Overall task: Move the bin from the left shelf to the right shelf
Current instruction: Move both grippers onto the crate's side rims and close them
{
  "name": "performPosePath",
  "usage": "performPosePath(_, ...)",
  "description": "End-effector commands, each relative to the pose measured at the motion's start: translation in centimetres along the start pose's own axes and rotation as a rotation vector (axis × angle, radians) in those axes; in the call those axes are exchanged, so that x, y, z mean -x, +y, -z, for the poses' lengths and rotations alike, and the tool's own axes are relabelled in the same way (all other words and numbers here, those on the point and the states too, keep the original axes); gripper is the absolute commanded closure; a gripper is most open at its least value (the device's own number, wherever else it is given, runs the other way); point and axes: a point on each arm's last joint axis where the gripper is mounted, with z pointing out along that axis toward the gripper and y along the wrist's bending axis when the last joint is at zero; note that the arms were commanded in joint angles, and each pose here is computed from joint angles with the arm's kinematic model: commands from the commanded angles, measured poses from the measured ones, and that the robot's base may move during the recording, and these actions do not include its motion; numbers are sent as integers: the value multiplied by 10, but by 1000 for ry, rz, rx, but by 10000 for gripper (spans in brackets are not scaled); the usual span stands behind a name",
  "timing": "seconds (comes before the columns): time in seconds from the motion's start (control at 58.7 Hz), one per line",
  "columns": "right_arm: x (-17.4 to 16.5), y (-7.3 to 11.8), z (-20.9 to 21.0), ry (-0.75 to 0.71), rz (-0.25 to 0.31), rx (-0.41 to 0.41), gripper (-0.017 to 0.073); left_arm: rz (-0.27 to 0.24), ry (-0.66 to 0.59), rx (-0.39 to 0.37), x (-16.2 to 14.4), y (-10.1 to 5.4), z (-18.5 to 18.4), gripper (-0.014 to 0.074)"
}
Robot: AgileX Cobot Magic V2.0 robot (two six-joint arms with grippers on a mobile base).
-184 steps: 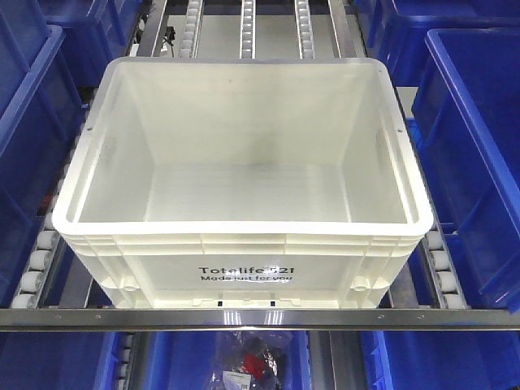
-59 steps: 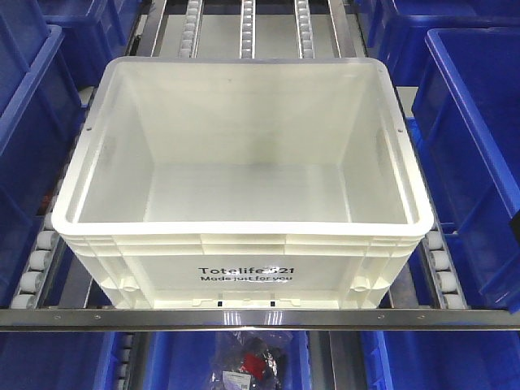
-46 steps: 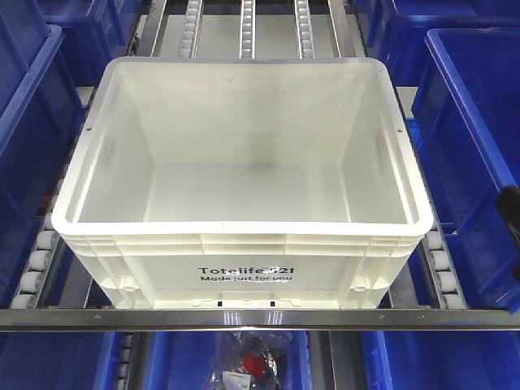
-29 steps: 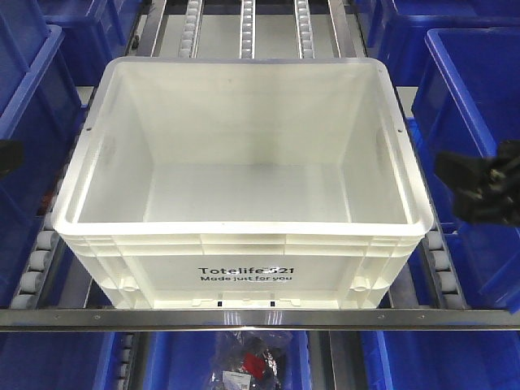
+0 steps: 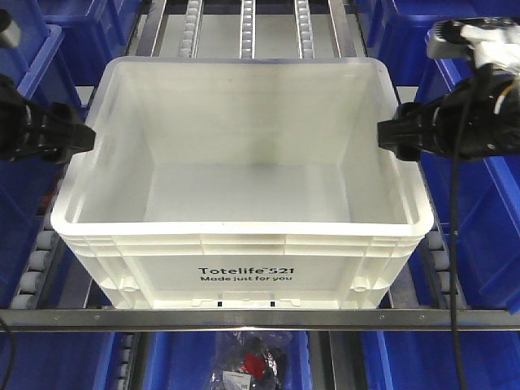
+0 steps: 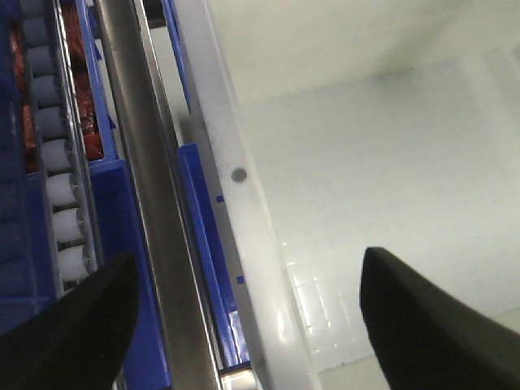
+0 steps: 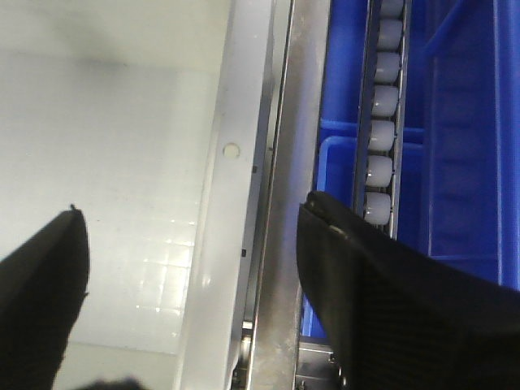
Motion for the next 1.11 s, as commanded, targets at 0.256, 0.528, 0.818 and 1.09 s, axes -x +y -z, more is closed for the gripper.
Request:
performPosePath(0.256, 35, 1, -16, 41, -5, -47, 47, 28, -61, -23, 33, -3, -11, 50)
performPosePath(0.528, 39, 1, -31, 69, -2, -54, 47, 38, 4, -53, 41, -4, -34, 50)
performPosePath(0.818, 37, 0, -49, 88, 2, -58, 47, 41, 7, -50, 44, -3, -48, 50)
performPosePath(1.09, 48, 2, -57, 114, -6, -56, 191, 45, 37, -49, 42, -2, -59, 151)
